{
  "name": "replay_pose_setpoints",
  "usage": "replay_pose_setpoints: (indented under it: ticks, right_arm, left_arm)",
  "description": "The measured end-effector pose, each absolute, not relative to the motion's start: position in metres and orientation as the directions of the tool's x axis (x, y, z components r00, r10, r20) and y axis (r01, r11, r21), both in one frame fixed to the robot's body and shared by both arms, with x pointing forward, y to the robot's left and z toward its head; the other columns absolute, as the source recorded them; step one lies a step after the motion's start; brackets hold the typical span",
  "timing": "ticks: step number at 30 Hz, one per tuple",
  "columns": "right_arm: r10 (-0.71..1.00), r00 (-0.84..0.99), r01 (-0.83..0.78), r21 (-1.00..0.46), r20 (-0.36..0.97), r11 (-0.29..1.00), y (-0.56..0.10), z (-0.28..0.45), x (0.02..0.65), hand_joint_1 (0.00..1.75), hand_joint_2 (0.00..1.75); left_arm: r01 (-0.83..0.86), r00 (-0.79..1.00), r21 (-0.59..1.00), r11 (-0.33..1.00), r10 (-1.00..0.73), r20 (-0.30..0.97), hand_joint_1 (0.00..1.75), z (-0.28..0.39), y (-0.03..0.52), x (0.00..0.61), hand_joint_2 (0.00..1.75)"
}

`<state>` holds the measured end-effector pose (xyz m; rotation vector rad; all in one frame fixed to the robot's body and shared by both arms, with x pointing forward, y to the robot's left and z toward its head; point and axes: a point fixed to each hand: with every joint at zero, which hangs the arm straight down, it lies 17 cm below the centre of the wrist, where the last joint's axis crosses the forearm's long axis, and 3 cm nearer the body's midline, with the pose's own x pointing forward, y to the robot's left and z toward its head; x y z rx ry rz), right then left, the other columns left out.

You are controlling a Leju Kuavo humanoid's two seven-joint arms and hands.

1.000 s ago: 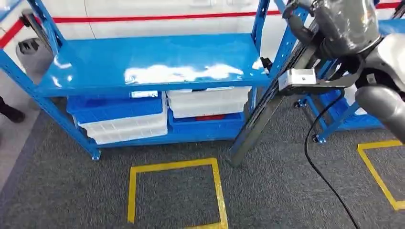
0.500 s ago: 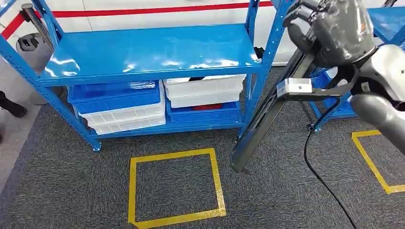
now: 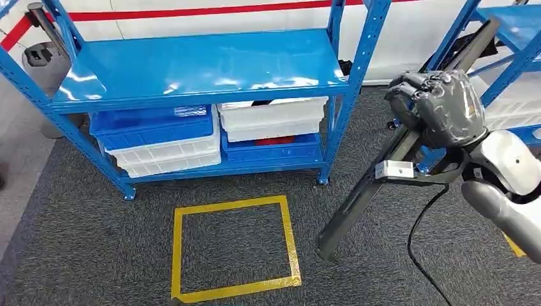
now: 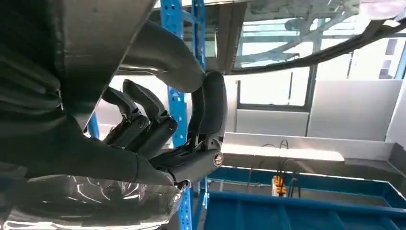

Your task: Take the parts from the cabinet and place them on the table.

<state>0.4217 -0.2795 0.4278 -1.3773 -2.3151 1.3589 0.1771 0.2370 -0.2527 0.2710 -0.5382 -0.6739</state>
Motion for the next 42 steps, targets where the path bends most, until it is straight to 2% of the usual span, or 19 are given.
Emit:
replay_pose_setpoints:
  ticks: [15, 42]
  right_arm:
    - [0.796, -0.511, 0.628, -0.773, -0.325, 0.087, -0.284, 0.354, 0.409, 1.75, 1.75]
    - [0.829, -0.449, 0.659, -0.750, -0.332, 0.056, -0.269, 0.353, 0.408, 1.75, 1.75]
  left_arm:
    - [0.527, 0.650, 0.405, 0.747, -0.661, 0.375, 0.00, -0.254, 0.233, 0.169, 1.75]
    - [0.527, 0.652, 0.382, 0.759, -0.650, 0.390, 0.00, -0.254, 0.223, 0.169, 1.75]
